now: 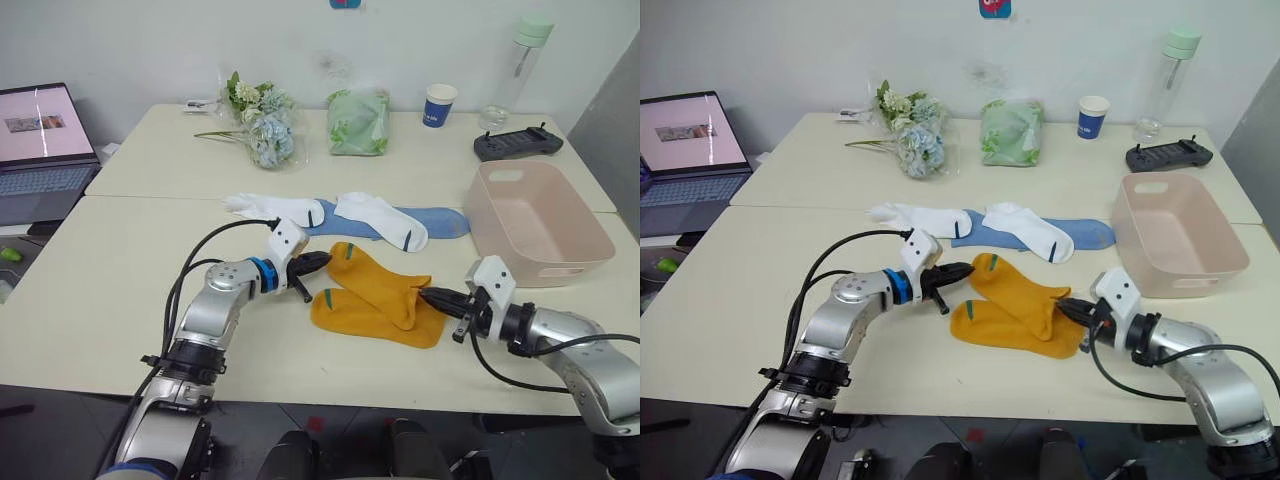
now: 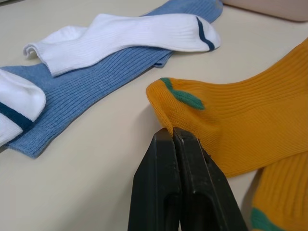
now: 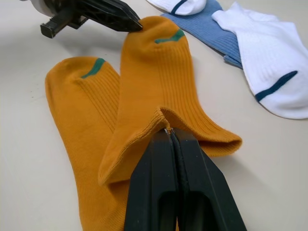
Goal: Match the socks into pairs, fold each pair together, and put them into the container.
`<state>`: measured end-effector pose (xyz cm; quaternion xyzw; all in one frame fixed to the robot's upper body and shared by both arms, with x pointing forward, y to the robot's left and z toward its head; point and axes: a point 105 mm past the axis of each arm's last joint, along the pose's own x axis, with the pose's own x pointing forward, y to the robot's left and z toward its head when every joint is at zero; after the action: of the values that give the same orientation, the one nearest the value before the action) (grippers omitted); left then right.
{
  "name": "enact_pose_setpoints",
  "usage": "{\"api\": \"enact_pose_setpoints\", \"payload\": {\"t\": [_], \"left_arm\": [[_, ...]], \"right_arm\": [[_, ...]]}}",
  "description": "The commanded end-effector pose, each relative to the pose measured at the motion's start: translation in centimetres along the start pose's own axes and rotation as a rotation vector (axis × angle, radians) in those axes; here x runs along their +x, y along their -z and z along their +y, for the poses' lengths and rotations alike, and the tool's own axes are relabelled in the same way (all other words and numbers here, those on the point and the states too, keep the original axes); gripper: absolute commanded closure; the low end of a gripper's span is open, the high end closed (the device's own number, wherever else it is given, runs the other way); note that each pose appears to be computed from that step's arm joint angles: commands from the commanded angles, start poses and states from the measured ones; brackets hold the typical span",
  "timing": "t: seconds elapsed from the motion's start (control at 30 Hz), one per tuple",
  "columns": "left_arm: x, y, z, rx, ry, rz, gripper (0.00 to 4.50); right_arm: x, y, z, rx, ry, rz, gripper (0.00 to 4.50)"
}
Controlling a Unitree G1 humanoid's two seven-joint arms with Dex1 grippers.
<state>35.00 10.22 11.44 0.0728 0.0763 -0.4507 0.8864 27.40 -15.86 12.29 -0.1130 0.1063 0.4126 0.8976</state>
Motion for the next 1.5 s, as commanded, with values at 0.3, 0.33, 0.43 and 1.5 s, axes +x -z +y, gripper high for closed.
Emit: {"api": "enact_pose_setpoints", "payload": {"t": [0.3, 0.33, 0.43, 1.5], "left_arm": [[-4.6, -2.0, -5.5, -0.214, 0.058, -0.098, 4.5], [-4.8, -2.0, -5.7, -0.225, 0.057, -0.098, 4.5], [-5.2, -0.8, -6.7, -0.256, 0.036, -0.073, 4.5], [-6.1, 1.5, -6.5, -0.239, -0.013, -0.016, 4.5]], "right_arm": [[-3.6, -0.9, -2.1, -0.007, 0.03, -0.002, 4.45], [-3.6, -0.9, -2.1, -0.007, 0.029, -0.001, 4.45], [-3.3, -0.5, -1.5, 0.013, 0.001, 0.008, 4.45], [-1.2, -0.5, 1.0, 0.054, -0.01, 0.009, 4.45]]}}
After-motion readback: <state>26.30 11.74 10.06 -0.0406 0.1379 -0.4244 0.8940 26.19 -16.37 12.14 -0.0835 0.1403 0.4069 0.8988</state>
